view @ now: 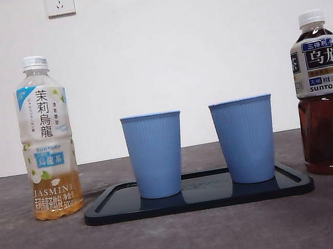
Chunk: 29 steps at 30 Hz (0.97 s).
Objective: Pour the drink into the cup
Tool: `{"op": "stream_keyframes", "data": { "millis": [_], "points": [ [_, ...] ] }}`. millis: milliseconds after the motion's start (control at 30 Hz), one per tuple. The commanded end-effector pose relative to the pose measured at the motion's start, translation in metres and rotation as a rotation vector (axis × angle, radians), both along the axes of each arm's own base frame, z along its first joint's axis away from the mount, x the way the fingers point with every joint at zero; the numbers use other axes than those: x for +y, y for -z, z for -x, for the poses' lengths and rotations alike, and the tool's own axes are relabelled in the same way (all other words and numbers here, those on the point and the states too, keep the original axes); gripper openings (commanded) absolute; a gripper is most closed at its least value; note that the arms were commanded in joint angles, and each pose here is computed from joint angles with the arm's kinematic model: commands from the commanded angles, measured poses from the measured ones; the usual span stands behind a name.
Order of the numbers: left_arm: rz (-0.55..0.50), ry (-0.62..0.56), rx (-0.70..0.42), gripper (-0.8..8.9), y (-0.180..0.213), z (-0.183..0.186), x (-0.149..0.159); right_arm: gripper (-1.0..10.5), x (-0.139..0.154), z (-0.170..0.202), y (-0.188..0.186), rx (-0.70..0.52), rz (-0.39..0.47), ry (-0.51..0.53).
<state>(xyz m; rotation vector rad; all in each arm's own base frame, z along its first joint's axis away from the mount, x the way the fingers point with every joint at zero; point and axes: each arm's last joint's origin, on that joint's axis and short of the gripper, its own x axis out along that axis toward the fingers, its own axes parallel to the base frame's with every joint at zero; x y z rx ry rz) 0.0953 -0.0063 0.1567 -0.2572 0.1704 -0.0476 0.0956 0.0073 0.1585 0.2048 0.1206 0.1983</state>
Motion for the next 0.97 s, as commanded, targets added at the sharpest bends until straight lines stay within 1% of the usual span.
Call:
{"op": "stream_keyframes", "data": {
  "millis": [33, 133, 233, 367, 467, 533, 600, 733, 833, 967],
  "points": [
    [0.072, 0.013, -0.047, 0.16, -0.015, 0.001, -0.002, 0.1, 0.001, 0.002, -0.014, -0.022, -0.107, 0.0],
    [0.125, 0.026, -0.065, 0.16, -0.031, 0.001, -0.003, 0.1, 0.002, 0.006, -0.031, -0.057, -0.138, -0.012],
    [0.163, 0.052, -0.069, 0.16, -0.049, 0.002, -0.005, 0.1, 0.002, 0.012, -0.051, -0.062, -0.166, -0.022],
    [0.169, 0.091, -0.029, 0.16, -0.074, 0.001, -0.008, 0.1, 0.003, 0.018, -0.081, -0.046, -0.168, -0.031],
    [0.15, 0.151, 0.021, 0.16, -0.095, -0.001, -0.01, 0.1, 0.004, 0.02, -0.102, -0.038, -0.162, -0.08],
    [0.135, 0.202, 0.051, 0.16, -0.108, -0.003, -0.012, 0.1, 0.005, 0.021, -0.114, -0.017, -0.154, -0.124],
    [0.109, 0.277, 0.083, 0.16, -0.122, -0.006, -0.015, 0.1, 0.006, 0.021, -0.126, 0.019, -0.136, -0.165],
    [0.044, 0.413, 0.14, 0.16, -0.143, -0.01, -0.02, 0.1, 0.009, 0.021, -0.144, 0.088, -0.064, -0.252],
    [0.001, 0.508, 0.177, 0.16, -0.152, -0.015, -0.025, 0.1, 0.011, 0.019, -0.153, 0.135, -0.012, -0.339],
    [-0.02, 0.692, 0.211, 0.16, -0.154, -0.022, -0.034, 0.1, 0.013, 0.016, -0.159, 0.19, 0.034, -0.446]
  ]
}}
